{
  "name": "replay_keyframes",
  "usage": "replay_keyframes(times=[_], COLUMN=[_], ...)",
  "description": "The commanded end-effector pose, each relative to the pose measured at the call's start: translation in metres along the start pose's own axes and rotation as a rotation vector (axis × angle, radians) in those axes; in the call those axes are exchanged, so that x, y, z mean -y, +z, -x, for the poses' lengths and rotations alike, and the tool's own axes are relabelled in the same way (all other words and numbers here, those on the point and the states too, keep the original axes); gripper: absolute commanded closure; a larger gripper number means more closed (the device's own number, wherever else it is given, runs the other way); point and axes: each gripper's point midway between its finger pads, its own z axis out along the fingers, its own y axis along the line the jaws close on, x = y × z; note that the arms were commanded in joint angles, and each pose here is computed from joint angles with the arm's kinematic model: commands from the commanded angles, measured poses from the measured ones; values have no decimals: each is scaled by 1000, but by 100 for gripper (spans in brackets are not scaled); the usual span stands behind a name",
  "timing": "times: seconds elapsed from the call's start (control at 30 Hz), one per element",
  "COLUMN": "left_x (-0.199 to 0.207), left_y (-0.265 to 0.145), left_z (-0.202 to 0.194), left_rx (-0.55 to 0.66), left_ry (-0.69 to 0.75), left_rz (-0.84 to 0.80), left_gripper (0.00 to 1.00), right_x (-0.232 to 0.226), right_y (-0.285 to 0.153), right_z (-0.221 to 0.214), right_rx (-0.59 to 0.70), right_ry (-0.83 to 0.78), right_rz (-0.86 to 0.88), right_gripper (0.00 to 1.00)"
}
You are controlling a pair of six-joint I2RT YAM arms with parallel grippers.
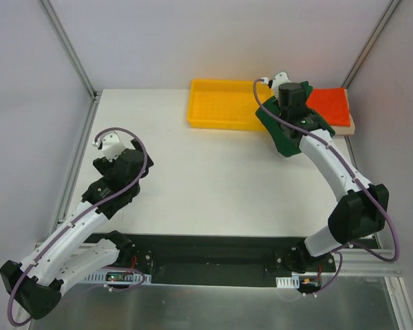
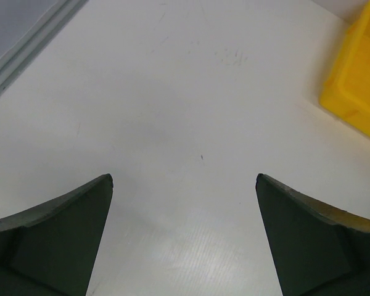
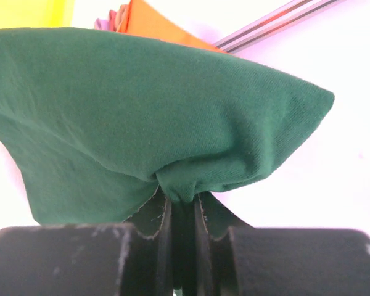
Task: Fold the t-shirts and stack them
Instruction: Put the neatly folded tshirt into the corner of the board with the right arm
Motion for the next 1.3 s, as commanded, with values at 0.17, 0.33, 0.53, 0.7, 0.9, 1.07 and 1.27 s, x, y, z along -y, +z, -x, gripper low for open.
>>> replay_keyframes(times=[0.17,0.33,0.53,0.7,0.9,1.07,1.27], left_x=[-18,-18,-14,-14,-12,-9,-6], left_y=[-7,-5,-1,4,9,13,17], left_z=[49,52,54,55,54,52,52], left_rx=[153,160,159,162,160,152,146], left_ry=[-48,-32,-15,19,46,64,85], left_rz=[117,139,157,192,220,232,243], left_gripper=[1,1,1,1,1,1,1], right_x=[80,92,96,109,116,116,118], right_y=[7,27,63,96,135,175,214], right_z=[70,82,87,84,51,17,-16], right_rx=[118,110,99,59,-2,-47,-88], right_ry=[17,44,105,140,201,261,325], right_rz=[-103,-111,-84,-116,-99,-65,-52], right_gripper=[100,100,100,100,100,100,99])
